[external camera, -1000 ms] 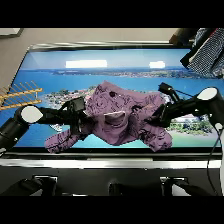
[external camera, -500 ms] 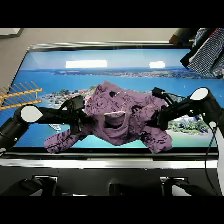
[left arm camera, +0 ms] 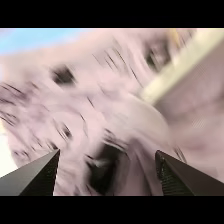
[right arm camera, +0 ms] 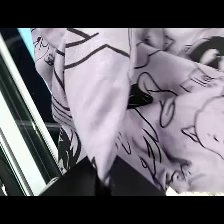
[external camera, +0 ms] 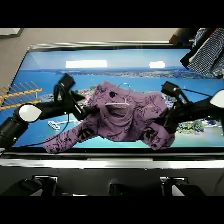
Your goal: Fold the clothes and pants, and hang the long-sleeved shirts on hangers.
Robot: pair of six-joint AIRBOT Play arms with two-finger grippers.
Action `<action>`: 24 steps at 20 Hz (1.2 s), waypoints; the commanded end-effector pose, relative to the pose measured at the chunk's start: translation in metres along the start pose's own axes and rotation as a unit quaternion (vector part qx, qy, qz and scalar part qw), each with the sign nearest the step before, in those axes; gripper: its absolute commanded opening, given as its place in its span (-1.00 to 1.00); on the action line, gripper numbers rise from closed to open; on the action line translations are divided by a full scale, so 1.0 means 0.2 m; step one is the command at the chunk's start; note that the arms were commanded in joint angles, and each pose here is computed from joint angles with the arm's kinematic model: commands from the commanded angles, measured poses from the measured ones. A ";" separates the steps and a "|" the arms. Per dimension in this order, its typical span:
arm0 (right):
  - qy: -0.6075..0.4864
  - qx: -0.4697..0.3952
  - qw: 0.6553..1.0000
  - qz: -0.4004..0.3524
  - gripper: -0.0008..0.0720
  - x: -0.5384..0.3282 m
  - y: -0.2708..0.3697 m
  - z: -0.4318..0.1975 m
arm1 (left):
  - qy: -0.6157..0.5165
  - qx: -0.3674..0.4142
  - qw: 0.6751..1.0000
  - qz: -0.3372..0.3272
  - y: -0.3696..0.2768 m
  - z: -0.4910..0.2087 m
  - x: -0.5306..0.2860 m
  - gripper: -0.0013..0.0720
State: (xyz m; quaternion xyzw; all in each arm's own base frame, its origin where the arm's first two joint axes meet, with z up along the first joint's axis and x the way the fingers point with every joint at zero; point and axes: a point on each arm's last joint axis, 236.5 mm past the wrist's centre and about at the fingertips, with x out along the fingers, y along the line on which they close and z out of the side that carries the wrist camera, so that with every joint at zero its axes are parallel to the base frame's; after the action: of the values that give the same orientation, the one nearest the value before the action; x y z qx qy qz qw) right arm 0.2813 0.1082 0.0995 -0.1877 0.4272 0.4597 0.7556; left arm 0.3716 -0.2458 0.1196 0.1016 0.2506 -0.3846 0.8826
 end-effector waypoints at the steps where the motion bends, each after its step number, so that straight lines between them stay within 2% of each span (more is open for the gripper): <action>1: -0.048 0.045 0.994 -0.085 -0.89 -0.19 0.01 0.10 | -0.121 -0.182 0.974 0.060 0.19 0.32 -0.09 1.00; 3: -0.105 0.066 0.979 -0.161 -0.89 -0.36 0.00 0.19 | -0.152 -0.242 0.957 0.053 0.21 0.44 -0.15 1.00; 7: -0.141 0.046 0.940 -0.307 -0.88 -0.71 0.05 0.15 | -0.183 -0.249 0.950 0.042 0.17 0.56 -0.26 1.00; 9: -0.141 0.085 0.910 -0.380 -0.88 -0.88 0.06 0.04 | -0.194 -0.266 0.944 0.037 0.15 0.59 -0.31 1.00; 11: -0.174 0.215 0.840 -0.468 -0.88 -1.11 0.02 -0.13 | -0.198 -0.284 0.938 0.029 0.14 0.60 -0.33 0.97; 13: -0.203 0.309 0.760 -0.534 -0.88 -1.32 0.01 -0.29 | -0.183 -0.305 0.934 0.017 0.11 0.58 -0.32 0.97; 15: -0.212 0.370 0.708 -0.563 -0.89 -1.47 0.04 -0.38 | -0.154 -0.334 0.930 -0.001 0.06 0.53 -0.30 0.95; 16: -0.216 0.394 0.682 -0.577 -0.89 -1.55 0.04 -0.41 | -0.137 -0.344 0.929 -0.010 0.03 0.50 -0.29 0.75; 17: -0.217 0.415 0.657 -0.590 -0.89 -1.63 0.03 -0.42 | -0.119 -0.351 0.929 -0.018 0.00 0.46 -0.27 0.65; 24: -0.063 0.491 0.568 -0.658 -0.89 -1.95 -0.31 -0.38 | -0.061 -0.348 0.935 -0.039 -0.10 0.35 -0.25 0.66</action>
State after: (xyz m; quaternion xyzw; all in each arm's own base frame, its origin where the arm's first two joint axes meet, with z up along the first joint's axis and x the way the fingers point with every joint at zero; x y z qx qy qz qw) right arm 0.2048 -0.1524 0.3577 0.0140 0.2584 -0.3507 0.9000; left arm 0.3617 -0.2511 0.2135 -0.2484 0.2968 -0.3084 0.8690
